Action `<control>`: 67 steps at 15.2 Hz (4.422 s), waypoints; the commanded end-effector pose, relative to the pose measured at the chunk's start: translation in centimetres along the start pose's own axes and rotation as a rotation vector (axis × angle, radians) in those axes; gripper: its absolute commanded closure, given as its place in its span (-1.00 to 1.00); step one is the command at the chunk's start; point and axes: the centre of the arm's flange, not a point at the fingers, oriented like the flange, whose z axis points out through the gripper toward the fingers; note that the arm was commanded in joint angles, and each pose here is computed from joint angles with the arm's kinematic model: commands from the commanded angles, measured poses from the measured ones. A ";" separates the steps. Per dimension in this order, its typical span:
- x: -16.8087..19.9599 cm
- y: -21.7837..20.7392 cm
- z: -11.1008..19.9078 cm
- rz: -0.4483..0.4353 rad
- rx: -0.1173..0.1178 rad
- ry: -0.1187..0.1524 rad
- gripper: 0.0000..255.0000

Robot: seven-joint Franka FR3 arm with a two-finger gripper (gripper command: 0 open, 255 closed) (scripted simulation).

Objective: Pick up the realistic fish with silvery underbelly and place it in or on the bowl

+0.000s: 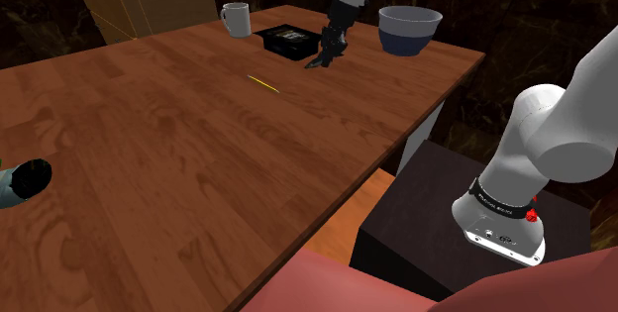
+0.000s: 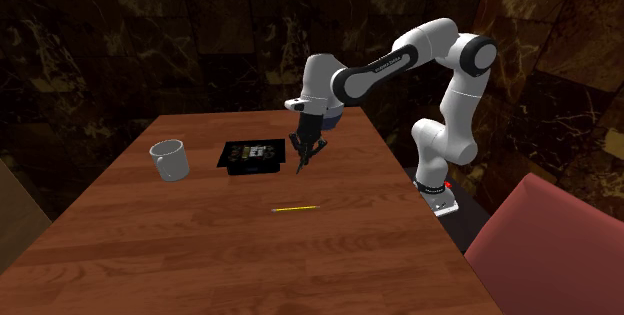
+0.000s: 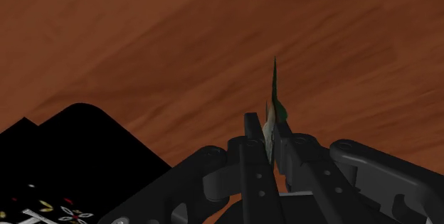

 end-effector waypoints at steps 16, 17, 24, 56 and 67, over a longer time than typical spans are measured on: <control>1.7 0.2 -5.3 0.001 0.002 -0.003 1.00; 1.9 0.2 -5.8 0.001 0.002 -0.003 1.00; 3.1 0.3 -9.3 0.001 0.002 -0.003 1.00; -13.0 4.2 -22.9 0.001 0.002 -0.003 1.00; -23.3 6.0 -24.2 0.001 0.002 -0.003 1.00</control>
